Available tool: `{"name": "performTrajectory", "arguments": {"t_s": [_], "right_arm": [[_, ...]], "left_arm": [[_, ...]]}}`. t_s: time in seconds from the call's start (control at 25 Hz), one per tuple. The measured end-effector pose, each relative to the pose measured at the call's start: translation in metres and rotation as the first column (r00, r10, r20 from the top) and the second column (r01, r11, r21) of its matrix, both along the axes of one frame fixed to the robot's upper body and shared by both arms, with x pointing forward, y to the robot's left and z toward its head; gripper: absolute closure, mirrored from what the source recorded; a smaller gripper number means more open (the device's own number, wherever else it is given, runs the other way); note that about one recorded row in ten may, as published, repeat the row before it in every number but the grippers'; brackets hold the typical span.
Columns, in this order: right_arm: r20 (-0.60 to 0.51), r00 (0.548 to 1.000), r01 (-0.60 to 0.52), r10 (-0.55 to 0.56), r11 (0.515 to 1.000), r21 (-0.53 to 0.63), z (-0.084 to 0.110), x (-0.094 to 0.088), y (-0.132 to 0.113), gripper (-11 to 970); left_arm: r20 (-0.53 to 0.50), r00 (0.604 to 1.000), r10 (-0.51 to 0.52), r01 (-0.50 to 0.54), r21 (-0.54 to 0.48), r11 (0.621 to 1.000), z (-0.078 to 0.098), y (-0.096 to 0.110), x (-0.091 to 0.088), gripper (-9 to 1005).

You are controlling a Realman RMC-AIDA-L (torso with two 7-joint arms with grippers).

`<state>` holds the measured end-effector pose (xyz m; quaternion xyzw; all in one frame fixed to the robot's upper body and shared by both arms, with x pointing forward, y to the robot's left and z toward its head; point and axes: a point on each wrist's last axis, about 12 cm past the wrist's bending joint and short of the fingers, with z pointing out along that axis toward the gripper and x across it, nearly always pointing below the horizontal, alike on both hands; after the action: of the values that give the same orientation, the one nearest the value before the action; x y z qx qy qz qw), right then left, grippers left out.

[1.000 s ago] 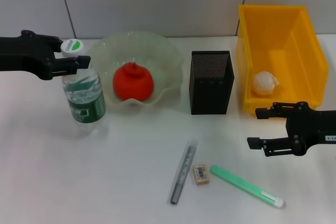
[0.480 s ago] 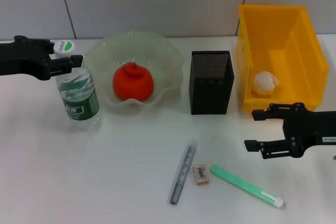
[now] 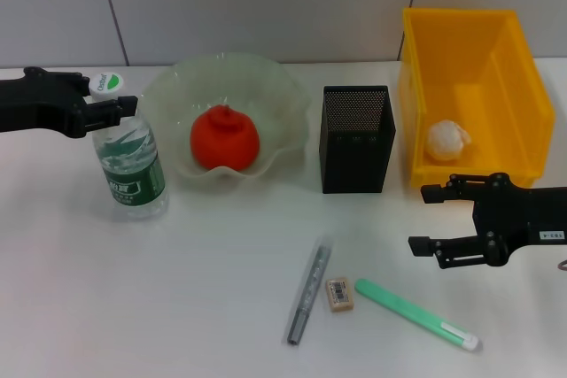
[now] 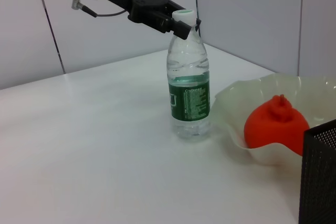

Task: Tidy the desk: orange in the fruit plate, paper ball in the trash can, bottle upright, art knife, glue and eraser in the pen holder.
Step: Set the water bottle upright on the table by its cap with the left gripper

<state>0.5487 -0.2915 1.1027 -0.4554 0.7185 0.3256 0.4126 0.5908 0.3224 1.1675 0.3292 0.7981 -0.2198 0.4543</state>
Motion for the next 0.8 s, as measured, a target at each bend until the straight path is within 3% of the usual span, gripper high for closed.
{"name": "performTrajectory", "arguments": {"t_s": [0.8], "right_arm": [[-0.002, 1.0, 0.001, -0.001, 1.0, -0.002, 0.0004, 0.0005, -0.0013, 140]], "left_arm": [[-0.009, 1.0, 0.01, -0.01, 0.0, 1.0, -0.0047, -0.0005, 0.0005, 504]]}}
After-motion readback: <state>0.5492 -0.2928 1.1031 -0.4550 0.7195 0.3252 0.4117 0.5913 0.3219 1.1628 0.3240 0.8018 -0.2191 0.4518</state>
